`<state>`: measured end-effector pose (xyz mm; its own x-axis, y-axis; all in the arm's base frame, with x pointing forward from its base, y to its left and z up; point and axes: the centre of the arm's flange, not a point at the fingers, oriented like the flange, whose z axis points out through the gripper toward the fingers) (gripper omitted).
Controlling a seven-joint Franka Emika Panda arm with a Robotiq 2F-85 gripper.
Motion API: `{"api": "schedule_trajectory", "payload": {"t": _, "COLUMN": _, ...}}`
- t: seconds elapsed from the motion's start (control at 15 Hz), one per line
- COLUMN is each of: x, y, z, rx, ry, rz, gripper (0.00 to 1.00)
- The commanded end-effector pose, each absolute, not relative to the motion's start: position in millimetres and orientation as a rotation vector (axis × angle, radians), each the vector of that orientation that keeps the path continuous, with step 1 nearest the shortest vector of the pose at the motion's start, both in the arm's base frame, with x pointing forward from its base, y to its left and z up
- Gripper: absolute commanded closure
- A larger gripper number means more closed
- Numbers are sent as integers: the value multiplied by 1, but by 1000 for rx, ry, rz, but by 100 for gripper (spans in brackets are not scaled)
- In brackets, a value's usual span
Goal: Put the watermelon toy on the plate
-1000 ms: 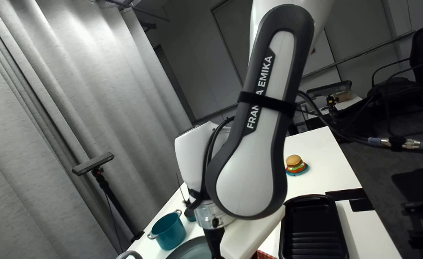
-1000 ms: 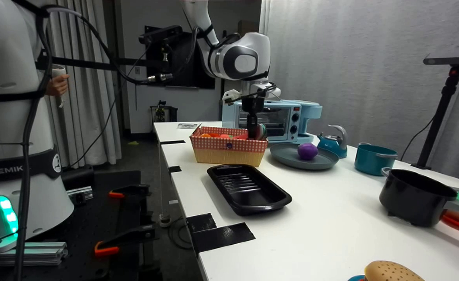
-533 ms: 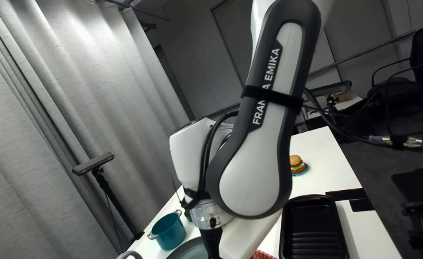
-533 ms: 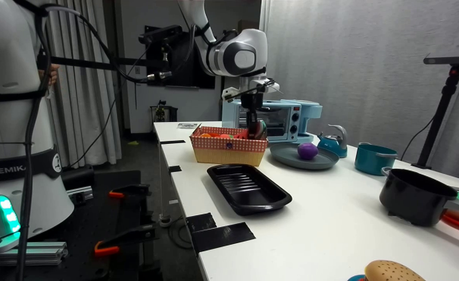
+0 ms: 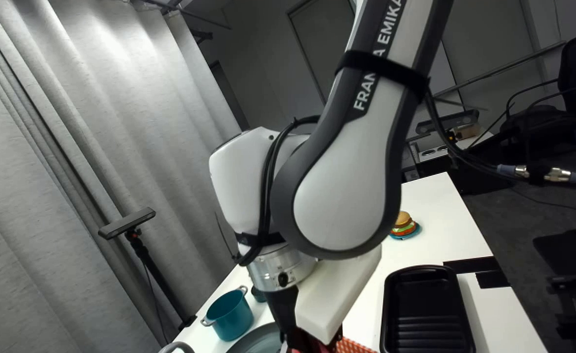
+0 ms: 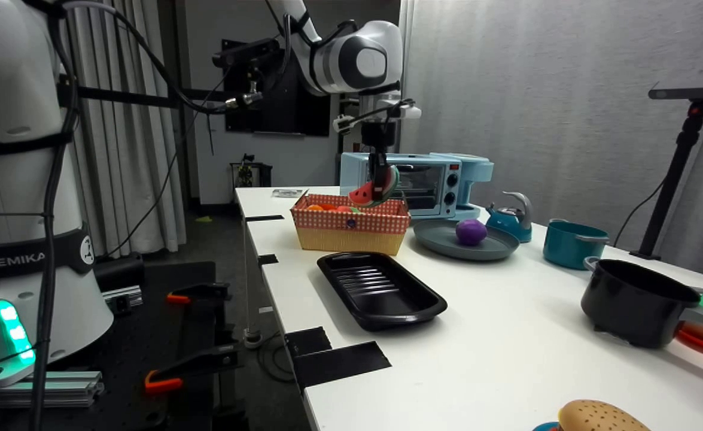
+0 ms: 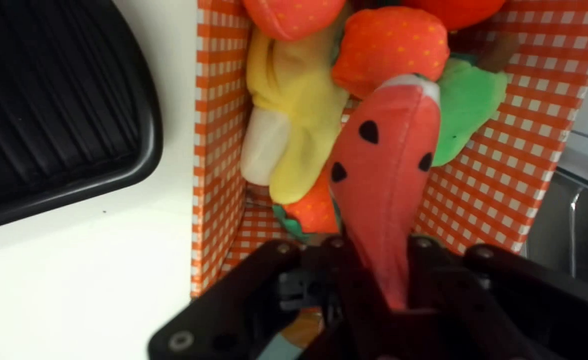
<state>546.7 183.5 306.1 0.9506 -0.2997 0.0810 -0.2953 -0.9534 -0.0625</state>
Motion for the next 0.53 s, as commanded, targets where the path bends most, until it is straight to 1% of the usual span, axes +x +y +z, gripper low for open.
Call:
{"api": "schedule_trajectory", "payload": {"t": 0.0, "x": 531, "y": 181, "z": 343, "rx": -3098, "ry": 477, "rz": -150, "gripper": 96}}
{"api": "schedule_trajectory", "payload": {"t": 0.47, "x": 534, "y": 173, "z": 393, "rx": -3130, "ry": 433, "rz": -255, "gripper": 96}}
